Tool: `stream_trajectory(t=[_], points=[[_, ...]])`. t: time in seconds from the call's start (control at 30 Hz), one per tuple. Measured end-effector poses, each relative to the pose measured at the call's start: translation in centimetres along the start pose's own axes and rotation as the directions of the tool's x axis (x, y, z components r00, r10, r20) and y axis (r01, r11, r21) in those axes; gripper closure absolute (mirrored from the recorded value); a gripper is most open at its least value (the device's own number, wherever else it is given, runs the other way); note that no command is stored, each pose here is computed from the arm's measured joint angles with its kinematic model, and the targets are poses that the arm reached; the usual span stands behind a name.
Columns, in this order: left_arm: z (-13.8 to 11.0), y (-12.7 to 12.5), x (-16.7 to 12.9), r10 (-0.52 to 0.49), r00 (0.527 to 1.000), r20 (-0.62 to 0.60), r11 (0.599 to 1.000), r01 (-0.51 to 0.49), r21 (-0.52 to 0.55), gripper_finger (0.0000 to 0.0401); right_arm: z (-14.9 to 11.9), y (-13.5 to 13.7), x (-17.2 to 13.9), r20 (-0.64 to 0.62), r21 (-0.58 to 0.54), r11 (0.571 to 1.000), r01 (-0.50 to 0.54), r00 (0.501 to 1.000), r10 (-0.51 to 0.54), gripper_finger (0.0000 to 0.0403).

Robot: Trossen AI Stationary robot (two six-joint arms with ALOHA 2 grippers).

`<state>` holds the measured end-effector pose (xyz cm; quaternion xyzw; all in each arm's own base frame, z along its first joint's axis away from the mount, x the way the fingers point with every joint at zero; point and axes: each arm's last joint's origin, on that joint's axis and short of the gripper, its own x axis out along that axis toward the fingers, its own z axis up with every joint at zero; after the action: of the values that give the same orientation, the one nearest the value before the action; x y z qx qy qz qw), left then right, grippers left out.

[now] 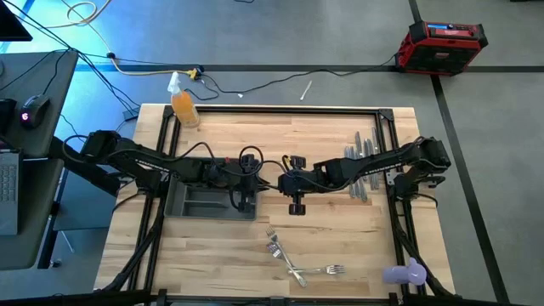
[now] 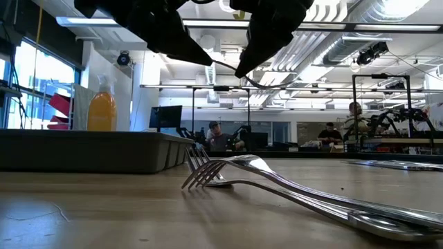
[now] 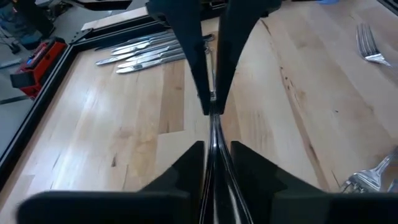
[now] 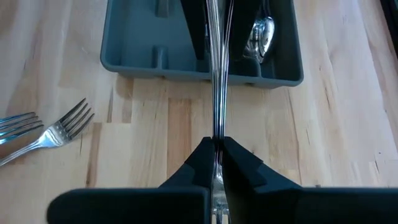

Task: Sort silverware
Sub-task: Put the silver fork into the black silverware tray

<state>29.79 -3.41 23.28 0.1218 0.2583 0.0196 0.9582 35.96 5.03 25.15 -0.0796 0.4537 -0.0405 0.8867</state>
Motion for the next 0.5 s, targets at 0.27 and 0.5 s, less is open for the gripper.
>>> stream_trajectory(t=[0.27,0.5], points=[[-0.02,0.0,0.0,0.001,1.0,-0.003,1.0,-0.001,-0.012,0.0357,0.0,0.0,0.0,0.0,-0.007,1.0,0.0,1.0,0.0,0.0401],[-0.29,-0.08,-0.02,0.021,0.999,-0.035,1.0,-0.021,-0.014,0.0357,0.0,-0.01,-0.05,0.0,-0.052,0.999,-0.003,1.0,0.003,0.0317]])
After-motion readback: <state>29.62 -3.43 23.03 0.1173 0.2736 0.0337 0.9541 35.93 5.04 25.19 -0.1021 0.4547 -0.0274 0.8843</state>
